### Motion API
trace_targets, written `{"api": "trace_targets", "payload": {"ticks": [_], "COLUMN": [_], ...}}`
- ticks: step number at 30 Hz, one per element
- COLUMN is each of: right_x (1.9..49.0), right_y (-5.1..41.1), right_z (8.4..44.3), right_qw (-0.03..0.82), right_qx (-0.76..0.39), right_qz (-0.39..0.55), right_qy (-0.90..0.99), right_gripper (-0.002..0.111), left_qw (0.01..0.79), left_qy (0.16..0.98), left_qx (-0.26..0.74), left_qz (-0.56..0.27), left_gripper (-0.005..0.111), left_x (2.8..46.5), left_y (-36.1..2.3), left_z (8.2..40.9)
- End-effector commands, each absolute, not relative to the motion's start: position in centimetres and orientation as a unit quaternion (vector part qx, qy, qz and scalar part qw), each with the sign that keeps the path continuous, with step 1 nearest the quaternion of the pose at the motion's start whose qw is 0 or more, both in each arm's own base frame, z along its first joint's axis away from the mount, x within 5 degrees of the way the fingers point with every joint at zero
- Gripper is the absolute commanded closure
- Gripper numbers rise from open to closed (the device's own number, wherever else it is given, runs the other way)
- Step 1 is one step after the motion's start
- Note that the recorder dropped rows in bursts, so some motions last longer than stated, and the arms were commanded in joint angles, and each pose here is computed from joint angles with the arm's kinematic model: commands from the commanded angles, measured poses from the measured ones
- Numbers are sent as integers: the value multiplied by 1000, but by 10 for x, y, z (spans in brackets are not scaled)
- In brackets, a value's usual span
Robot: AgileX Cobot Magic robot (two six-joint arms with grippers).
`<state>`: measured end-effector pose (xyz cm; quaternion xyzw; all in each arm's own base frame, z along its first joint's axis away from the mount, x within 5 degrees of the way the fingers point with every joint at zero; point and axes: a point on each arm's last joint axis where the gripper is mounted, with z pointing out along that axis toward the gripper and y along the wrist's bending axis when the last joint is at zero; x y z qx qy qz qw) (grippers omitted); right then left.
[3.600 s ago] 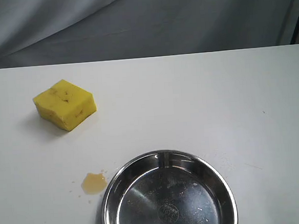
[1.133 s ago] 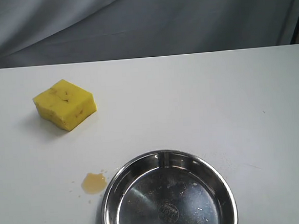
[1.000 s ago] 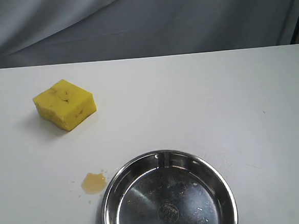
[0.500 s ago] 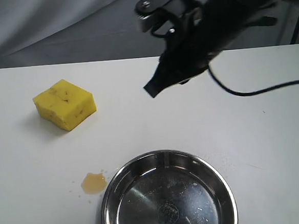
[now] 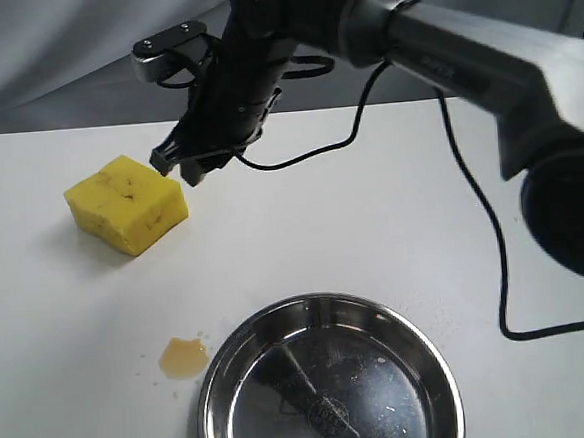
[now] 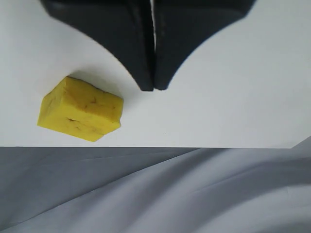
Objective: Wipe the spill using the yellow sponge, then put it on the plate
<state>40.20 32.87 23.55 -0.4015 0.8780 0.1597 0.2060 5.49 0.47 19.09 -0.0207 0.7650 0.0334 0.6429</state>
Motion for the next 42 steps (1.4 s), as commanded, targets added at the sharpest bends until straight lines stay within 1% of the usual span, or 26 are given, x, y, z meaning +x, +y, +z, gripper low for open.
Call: {"api": "trace_targets", "payload": {"ticks": [1, 5, 9, 15, 20, 28, 30, 32, 42], "right_x": [417, 431, 439, 448, 452, 453, 453, 453, 452], "right_y": [351, 359, 364, 370, 370, 371, 371, 371, 371], "right_z": [216, 191, 169, 144, 124, 107, 104, 102, 105], "right_qw": [248, 289, 310, 339, 341, 337, 336, 334, 333], "right_qx": [-344, -318, -294, -265, -254, -244, -243, -242, -243], "right_qz": [234, 240, 251, 270, 268, 270, 269, 269, 271], "right_qy": [875, 870, 868, 862, 865, 868, 869, 870, 870], "right_gripper": [50, 43, 40, 40, 40, 42, 46, 54, 105], "left_qw": [643, 643, 643, 643, 643, 643, 643, 643, 643], "left_qy": [765, 765, 765, 765, 765, 765, 765, 765, 765], "left_qx": [-23, -23, -23, -23, -23, -23, -23, -23, -23], "left_qz": [33, 33, 33, 33, 33, 33, 33, 33, 33], "left_gripper": [107, 107, 107, 107, 107, 107, 107, 107, 107], "left_x": [55, 55, 55, 55, 55, 55, 55, 55, 55], "left_y": [5, 5, 5, 5, 5, 5, 5, 5, 5], "left_z": [190, 190, 190, 190, 190, 190, 190, 190, 190]}}
